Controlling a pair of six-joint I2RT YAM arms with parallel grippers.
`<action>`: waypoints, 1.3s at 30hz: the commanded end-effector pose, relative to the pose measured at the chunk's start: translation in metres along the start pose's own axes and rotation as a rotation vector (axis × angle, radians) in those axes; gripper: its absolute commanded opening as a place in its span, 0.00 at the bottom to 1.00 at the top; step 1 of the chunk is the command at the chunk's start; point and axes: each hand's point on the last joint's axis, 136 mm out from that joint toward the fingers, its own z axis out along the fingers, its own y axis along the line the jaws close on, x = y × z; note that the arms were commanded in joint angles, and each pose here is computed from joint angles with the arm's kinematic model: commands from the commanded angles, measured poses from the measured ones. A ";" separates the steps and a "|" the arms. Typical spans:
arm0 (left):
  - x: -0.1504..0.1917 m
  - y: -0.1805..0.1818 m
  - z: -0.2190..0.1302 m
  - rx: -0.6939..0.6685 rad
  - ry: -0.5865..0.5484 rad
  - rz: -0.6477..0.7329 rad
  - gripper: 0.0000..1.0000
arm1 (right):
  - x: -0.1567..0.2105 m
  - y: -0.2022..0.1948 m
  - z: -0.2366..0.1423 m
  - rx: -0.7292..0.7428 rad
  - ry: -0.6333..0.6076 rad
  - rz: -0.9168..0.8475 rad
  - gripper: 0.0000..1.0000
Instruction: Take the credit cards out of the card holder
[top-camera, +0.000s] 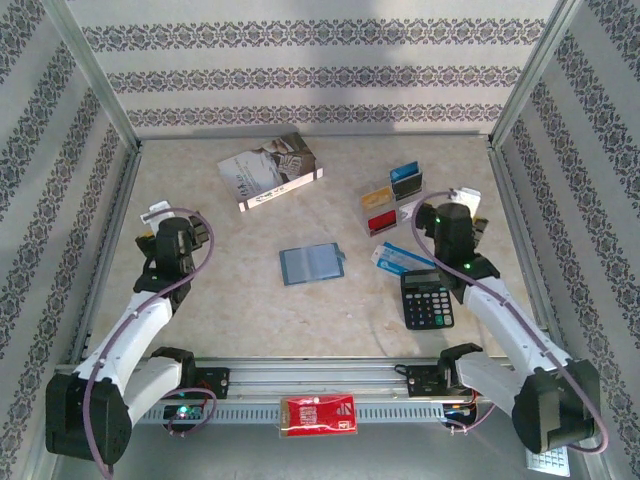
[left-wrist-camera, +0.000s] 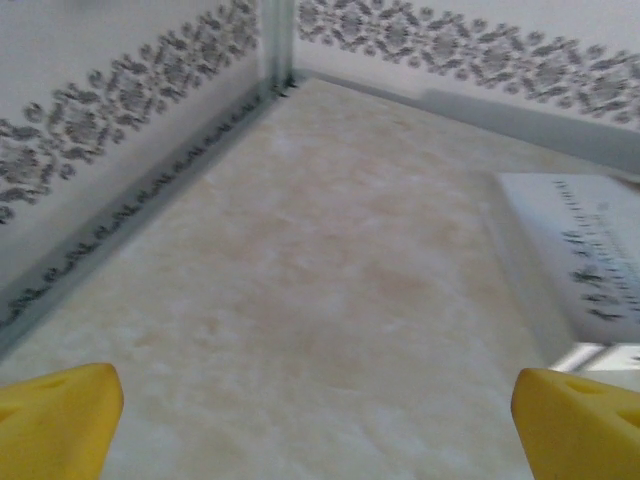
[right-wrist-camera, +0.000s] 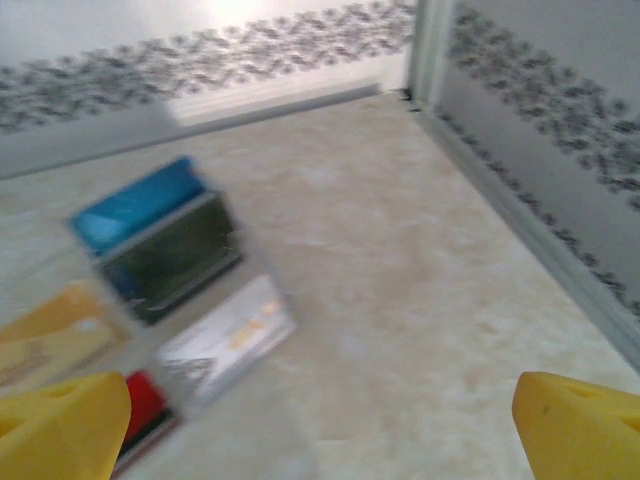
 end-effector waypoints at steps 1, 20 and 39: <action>-0.021 0.018 0.006 -0.106 -0.160 0.043 1.00 | -0.009 -0.016 0.008 0.016 -0.121 -0.001 0.98; 0.037 -0.026 0.039 0.260 -0.171 0.175 1.00 | 0.054 0.020 0.060 -0.227 -0.181 -0.163 0.98; 0.061 -0.066 0.067 0.444 -0.100 0.139 1.00 | 0.064 0.017 0.074 -0.212 -0.159 -0.149 0.98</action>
